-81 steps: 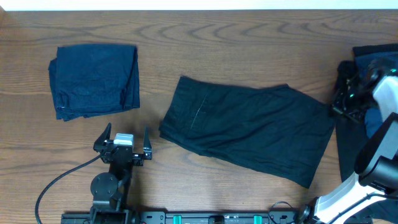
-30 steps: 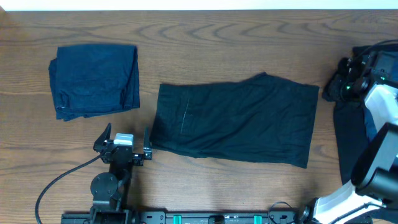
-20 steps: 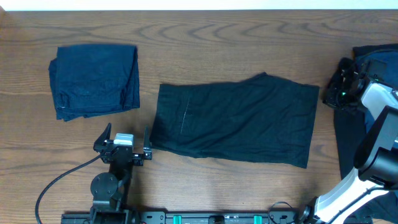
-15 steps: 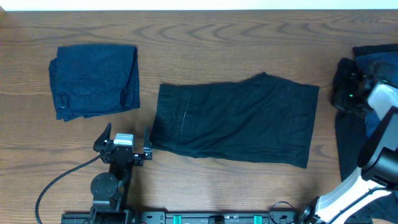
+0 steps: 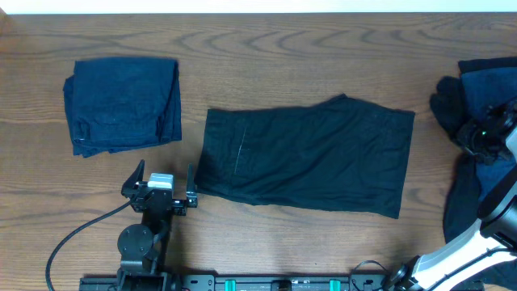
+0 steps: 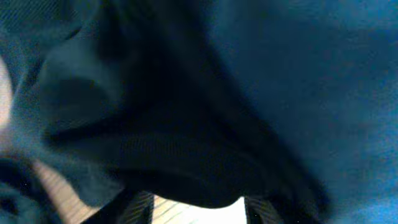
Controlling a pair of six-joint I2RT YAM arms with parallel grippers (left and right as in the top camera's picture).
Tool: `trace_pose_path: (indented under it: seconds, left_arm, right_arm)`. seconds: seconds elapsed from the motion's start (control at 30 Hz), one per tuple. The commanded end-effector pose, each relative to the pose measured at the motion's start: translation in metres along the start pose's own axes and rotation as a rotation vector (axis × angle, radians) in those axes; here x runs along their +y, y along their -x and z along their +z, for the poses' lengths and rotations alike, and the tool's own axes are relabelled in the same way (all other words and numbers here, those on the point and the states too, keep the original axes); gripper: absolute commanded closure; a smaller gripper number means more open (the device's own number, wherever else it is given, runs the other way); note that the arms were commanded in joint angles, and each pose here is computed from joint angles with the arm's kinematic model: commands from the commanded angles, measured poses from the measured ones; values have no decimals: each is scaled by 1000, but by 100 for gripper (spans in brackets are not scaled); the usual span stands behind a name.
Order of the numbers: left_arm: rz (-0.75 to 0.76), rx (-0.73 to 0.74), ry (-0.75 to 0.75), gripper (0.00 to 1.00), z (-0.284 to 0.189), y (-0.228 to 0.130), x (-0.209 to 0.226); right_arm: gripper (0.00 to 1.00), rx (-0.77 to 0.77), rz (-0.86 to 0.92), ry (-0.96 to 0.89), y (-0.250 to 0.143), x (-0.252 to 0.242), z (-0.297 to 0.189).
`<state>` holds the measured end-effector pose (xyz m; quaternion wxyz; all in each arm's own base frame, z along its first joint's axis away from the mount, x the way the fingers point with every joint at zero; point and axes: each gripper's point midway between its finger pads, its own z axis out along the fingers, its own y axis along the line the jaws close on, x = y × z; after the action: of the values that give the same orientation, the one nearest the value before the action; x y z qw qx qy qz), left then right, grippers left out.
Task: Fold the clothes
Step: 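Move the right gripper to the pants' lower right corner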
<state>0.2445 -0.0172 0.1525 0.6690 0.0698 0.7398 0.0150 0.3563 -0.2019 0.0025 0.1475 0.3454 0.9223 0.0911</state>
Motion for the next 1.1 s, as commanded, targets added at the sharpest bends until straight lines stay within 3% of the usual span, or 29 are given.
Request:
trace_pose_path:
  seconds: [0.0, 0.3, 0.47, 0.67, 1.07]
  left_arm:
    - [5, 50, 0, 2, 1, -16, 0]
    - [5, 50, 0, 2, 1, -16, 0]
    - [5, 50, 0, 2, 1, -16, 0]
    - [5, 50, 0, 2, 1, -16, 0]
    - [5, 50, 0, 2, 1, -16, 0]
  right_arm:
    - [51, 26, -45, 131, -4, 32, -14]
    - [50, -86, -181, 219, -14, 104, -107]
    - [51, -123, -254, 263, -38, 145, -148]
    - [51, 33, -323, 228, -98, 160, -156]
    - [50, 372, -457, 98, -212, 146, -115]
